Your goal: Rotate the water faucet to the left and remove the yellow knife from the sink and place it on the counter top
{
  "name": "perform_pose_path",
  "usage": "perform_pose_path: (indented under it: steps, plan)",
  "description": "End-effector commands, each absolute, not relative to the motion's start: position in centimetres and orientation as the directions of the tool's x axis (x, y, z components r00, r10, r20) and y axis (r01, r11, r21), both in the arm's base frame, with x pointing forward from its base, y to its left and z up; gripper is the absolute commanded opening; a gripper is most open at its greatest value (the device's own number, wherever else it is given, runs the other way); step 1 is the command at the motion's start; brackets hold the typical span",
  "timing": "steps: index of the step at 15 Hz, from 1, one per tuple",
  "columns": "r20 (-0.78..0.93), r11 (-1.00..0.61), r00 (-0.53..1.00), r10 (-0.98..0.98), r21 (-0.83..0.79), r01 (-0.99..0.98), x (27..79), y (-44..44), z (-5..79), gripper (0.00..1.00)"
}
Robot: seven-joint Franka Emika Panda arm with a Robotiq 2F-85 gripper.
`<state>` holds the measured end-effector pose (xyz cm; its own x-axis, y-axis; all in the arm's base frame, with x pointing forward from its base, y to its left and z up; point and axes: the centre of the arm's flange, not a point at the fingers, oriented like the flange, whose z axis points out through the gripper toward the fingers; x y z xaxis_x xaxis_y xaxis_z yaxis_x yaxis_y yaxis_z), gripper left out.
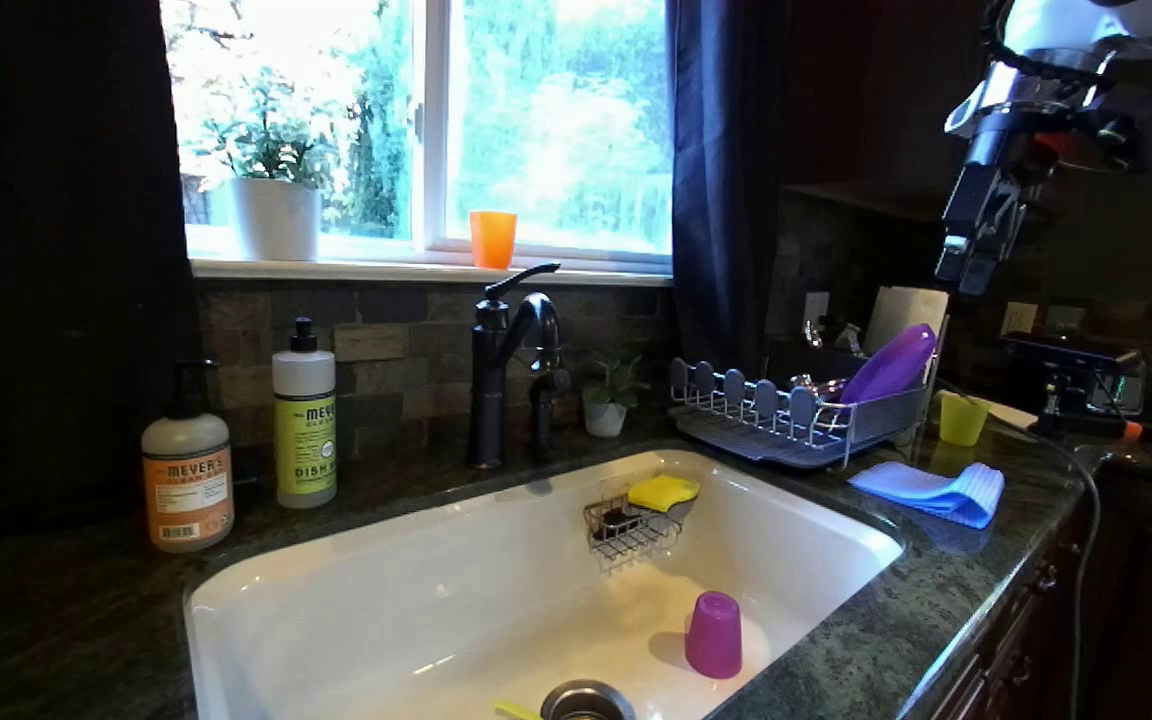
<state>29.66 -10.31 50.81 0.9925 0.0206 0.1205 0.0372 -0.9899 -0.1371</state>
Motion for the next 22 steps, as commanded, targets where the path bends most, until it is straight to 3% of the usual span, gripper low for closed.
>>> perform_pose_path:
  steps: [1,8,9,22]
  plan:
    - [0.131,-0.994,0.991,0.032,-0.103,0.046,30.5,-10.3,51.1,1.0]
    - [0.14,-0.986,0.981,0.135,-0.078,0.147,34.9,-10.8,52.4,1.0]
    - [0.121,-0.99,0.992,0.021,-0.137,0.037,29.7,-10.3,50.8,1.0]
    - [0.144,-0.993,0.988,0.056,-0.093,0.07,31.5,-10.2,51.6,1.0]
